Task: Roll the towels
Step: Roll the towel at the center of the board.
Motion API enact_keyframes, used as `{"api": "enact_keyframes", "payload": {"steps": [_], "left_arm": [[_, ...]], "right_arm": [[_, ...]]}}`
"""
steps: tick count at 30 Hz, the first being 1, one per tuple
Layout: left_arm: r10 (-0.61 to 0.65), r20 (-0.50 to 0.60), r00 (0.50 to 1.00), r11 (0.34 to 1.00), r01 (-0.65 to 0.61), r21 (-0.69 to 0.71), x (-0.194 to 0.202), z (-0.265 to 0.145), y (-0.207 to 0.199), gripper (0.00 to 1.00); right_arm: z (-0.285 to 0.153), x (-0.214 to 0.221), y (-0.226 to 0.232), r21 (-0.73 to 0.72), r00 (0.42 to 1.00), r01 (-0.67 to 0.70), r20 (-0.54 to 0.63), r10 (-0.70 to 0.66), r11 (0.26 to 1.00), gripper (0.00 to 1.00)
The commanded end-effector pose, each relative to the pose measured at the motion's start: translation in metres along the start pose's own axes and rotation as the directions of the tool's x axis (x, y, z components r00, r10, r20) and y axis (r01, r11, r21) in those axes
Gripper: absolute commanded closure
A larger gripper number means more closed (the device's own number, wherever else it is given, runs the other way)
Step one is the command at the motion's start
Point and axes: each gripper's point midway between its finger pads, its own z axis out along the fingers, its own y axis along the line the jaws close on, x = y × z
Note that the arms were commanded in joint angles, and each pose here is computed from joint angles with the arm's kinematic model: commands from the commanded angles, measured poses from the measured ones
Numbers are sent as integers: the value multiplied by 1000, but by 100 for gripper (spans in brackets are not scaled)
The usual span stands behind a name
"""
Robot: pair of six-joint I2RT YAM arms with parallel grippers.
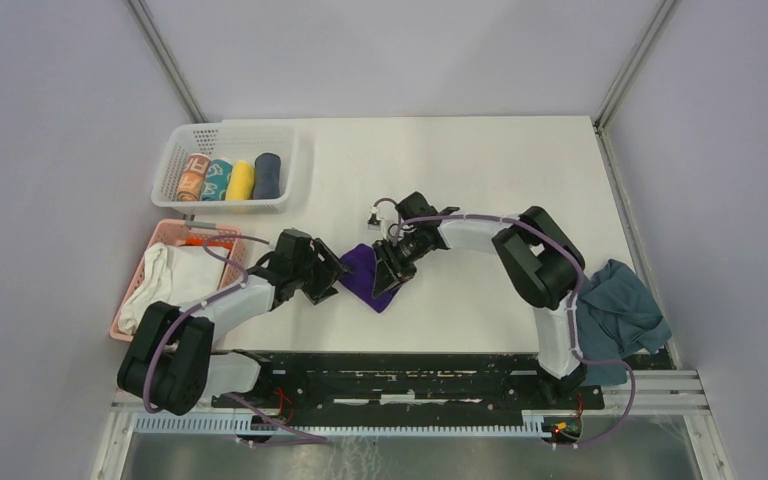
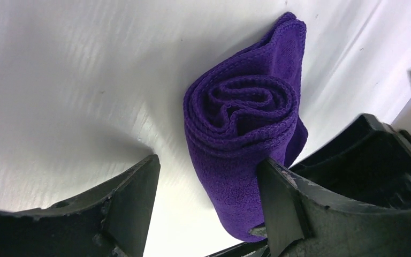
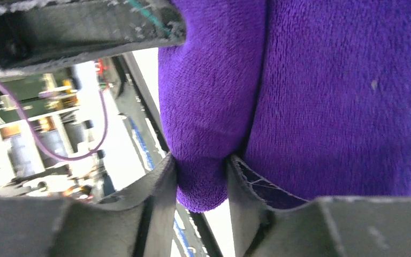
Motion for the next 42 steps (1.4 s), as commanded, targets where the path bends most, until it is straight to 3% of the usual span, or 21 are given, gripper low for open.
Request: {"api": "enact_keyframes", "payload": {"steps": [1,3,5,9,13,18,35,38,42], "left_arm": [[19,8,1000,998,-19,-56,0,10,12,27],[21,4,1000,997,-20,-72,1,12,16,27],[22,4,1000,996,-22,-82,1,14,18,27],[26,3,1000,995,-25,-101,2,16,21,27],[28,1,1000,993,-28,-116,3,18,24,27],[33,-2,999,991,-33,-127,4,18,26,27],[40,-12,999,988,-41,-147,5,24,29,26],[41,-17,999,989,-43,-143,6,24,27,25],[40,-13,999,991,-42,-124,5,22,22,24]], "right_arm": [[-26,-5,-4,255,985,145,51,-163,956,51],[-37,-6,-2,359,968,214,44,-245,908,42],[-48,-8,3,472,945,272,33,-325,839,40],[-62,-15,16,670,870,379,-21,-493,639,36],[-58,-19,36,748,790,441,-62,-610,496,36],[-45,-21,44,780,733,486,-118,-670,395,36],[0,7,-19,741,751,578,-320,-577,342,38],[5,9,-21,727,753,583,-316,-578,362,45],[12,14,-19,676,769,587,-293,-568,446,61]]}}
